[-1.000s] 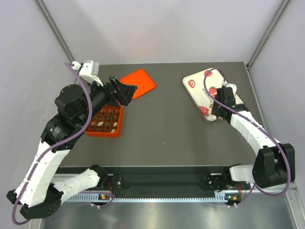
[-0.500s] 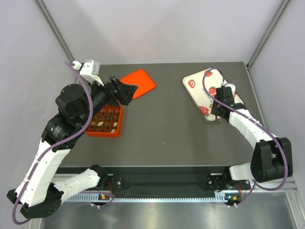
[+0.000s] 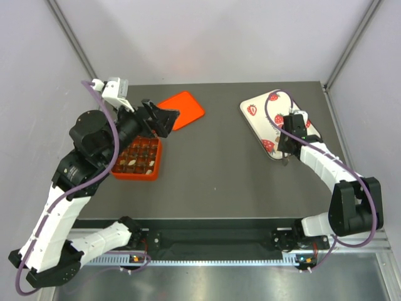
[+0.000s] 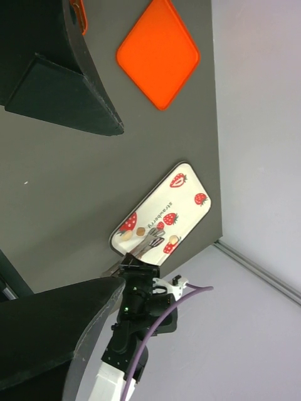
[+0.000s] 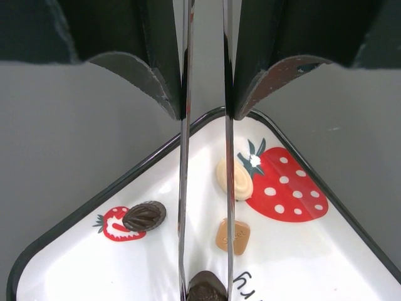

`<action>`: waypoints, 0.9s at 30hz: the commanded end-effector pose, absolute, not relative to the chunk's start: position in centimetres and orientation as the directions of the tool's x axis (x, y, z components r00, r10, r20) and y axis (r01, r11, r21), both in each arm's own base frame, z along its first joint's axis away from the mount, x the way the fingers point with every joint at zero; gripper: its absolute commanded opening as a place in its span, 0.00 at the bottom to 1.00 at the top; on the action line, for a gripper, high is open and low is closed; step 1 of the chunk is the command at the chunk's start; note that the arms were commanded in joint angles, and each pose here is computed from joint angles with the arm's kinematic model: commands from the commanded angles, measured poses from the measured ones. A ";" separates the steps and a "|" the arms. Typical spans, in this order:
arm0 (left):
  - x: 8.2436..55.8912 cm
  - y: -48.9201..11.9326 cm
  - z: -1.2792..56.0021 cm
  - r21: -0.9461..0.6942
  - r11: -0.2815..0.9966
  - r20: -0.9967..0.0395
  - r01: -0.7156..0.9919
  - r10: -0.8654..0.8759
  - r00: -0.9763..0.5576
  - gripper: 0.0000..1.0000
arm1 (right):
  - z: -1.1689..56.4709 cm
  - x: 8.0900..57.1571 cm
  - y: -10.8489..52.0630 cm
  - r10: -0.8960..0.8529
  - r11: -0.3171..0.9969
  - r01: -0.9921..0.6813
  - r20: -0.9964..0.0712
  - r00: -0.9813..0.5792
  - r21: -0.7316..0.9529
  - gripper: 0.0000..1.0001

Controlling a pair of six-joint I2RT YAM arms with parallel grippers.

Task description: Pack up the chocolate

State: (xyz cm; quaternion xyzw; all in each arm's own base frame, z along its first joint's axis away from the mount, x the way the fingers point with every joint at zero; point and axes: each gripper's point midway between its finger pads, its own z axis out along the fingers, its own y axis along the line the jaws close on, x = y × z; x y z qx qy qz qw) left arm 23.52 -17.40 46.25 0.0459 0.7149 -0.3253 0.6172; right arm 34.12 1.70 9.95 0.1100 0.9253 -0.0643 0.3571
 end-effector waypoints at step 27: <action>22.0 -16.8 53.6 -0.393 0.736 -0.907 0.551 -0.410 -0.098 0.99 | 22.9 35.9 21.2 0.179 0.935 -0.167 -0.822 -0.540 0.313 0.32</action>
